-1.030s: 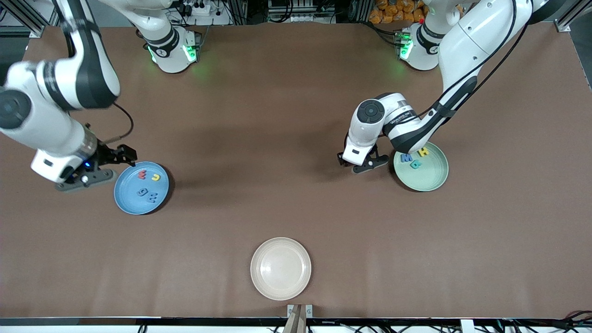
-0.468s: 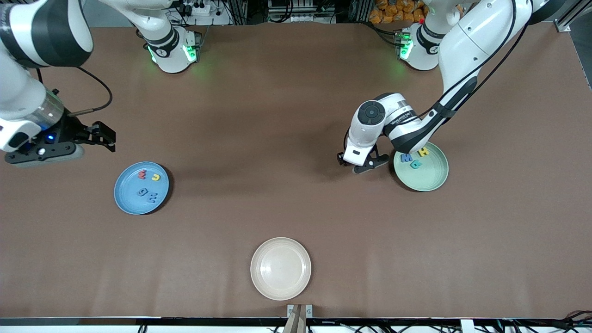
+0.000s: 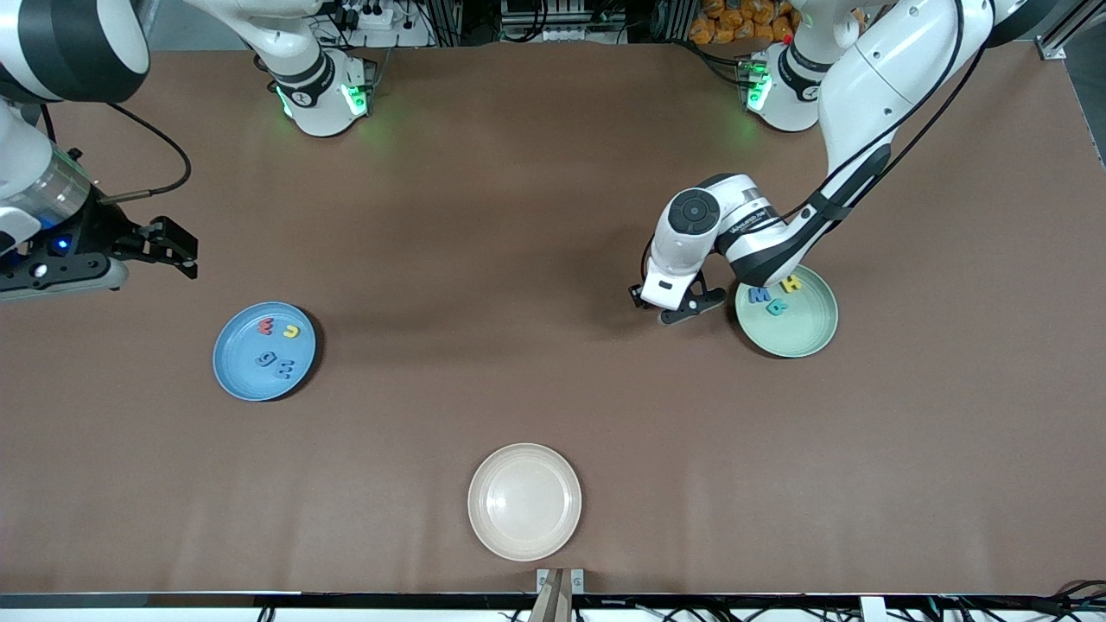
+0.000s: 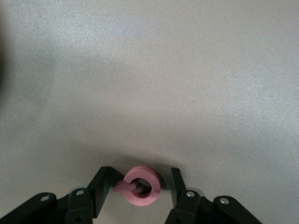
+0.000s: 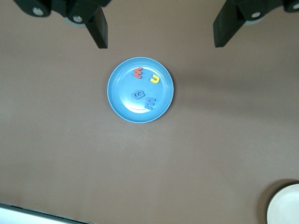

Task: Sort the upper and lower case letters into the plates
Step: 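Carry the Q to the green plate while the right gripper withdraws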

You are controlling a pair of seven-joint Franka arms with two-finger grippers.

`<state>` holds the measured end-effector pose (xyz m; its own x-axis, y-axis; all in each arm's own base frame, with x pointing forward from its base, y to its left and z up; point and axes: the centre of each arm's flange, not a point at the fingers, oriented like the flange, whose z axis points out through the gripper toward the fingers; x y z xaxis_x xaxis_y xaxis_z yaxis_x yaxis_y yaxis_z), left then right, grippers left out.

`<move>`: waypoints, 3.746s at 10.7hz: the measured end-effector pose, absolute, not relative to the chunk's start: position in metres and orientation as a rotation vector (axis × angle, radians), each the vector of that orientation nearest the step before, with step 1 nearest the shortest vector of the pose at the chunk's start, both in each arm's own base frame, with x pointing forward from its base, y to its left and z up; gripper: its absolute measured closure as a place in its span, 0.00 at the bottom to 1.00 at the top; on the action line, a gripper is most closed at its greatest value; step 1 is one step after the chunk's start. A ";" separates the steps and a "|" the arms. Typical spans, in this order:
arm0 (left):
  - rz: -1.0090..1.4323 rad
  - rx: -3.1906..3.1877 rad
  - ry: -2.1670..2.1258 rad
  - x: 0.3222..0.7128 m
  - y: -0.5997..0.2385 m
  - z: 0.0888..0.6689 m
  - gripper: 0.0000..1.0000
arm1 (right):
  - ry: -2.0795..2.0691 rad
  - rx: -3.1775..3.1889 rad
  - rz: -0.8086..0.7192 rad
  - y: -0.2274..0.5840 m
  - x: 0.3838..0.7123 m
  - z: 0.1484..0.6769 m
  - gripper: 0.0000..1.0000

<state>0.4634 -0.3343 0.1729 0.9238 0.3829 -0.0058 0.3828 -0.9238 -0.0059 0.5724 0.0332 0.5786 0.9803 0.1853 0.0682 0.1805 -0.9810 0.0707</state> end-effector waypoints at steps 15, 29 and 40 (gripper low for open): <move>0.018 -3.074 -0.698 0.480 -0.333 0.182 0.56 | 0.127 3.107 0.159 -0.005 0.554 0.623 0.00; 0.235 -2.995 -0.116 0.557 -0.184 0.213 0.56 | -0.084 3.181 0.010 -0.014 0.546 0.618 0.00; 0.284 -2.997 -0.036 0.553 -0.158 0.206 0.00 | -0.044 3.177 0.048 -0.002 0.546 0.634 0.00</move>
